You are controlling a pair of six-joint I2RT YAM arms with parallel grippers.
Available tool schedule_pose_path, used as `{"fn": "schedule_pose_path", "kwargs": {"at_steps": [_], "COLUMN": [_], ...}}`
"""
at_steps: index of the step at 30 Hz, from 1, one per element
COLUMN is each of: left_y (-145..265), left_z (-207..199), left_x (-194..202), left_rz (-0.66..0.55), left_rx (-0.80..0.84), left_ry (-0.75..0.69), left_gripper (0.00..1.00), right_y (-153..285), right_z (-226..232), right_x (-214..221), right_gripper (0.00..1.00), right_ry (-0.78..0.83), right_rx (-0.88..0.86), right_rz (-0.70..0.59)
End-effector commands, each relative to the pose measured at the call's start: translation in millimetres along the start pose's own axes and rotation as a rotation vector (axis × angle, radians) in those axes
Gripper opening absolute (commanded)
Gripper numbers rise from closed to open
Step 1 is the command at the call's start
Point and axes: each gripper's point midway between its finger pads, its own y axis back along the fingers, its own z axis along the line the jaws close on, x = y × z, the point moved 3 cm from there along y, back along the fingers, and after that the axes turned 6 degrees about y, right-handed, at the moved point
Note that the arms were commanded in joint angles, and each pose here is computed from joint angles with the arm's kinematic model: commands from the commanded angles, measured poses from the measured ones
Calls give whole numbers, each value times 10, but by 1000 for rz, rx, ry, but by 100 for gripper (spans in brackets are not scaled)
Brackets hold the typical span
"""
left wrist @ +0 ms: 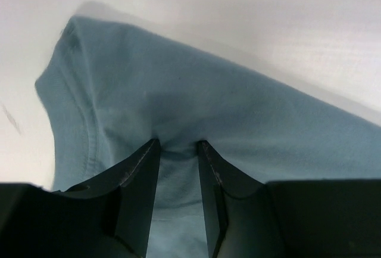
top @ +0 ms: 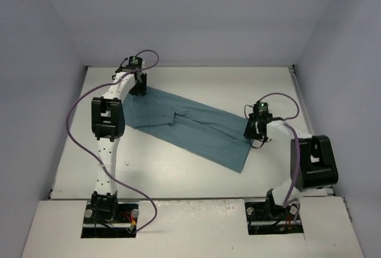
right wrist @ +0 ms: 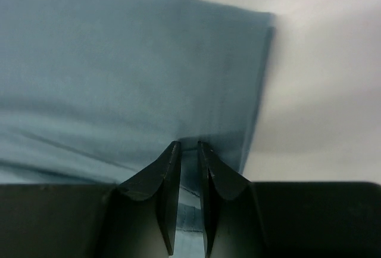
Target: Fold and stack the t-shirts
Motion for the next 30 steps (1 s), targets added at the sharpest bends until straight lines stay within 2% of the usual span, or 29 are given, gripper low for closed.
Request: {"fn": "schedule_pose_path", "kwargs": {"at_steps": [1, 4, 6, 9, 11, 14, 17, 20, 23, 30], "left_y": [-54, -42, 61, 409, 916, 1439, 1644, 1583, 1378, 829], "left_z": [-213, -505, -615, -741, -728, -568, -389, -348, -361, -384], "left_x": [-303, -484, -610, -839, -991, -886, -524, -221, 1, 183], "left_rz": [-83, -154, -199, -281, -352, -370, -320, -254, -179, -76], "left_rx": [-10, 16, 43, 88, 83, 37, -13, -31, -38, -77], "left_ry": [-181, -237, -222, -163, -115, -6, 98, 149, 180, 196], "left_gripper": [34, 39, 42, 47, 51, 58, 61, 61, 61, 61], "right_y": [287, 428, 529, 693, 862, 1057, 981, 756, 468, 146], "right_z": [344, 551, 691, 838, 1042, 1218, 1331, 1414, 1458, 1355], "right_x": [482, 670, 748, 699, 461, 35, -172, -246, -160, -34], "right_gripper": [15, 16, 16, 17, 18, 27, 38, 41, 41, 42], "right_ry": [-35, -18, 8, 108, 216, 400, 576, 728, 769, 766], "right_rx": [-19, -43, -77, -97, -140, -168, -159, -174, -243, -239], "right_rz": [43, 24, 18, -31, -100, -215, -228, -179, -89, -20]}}
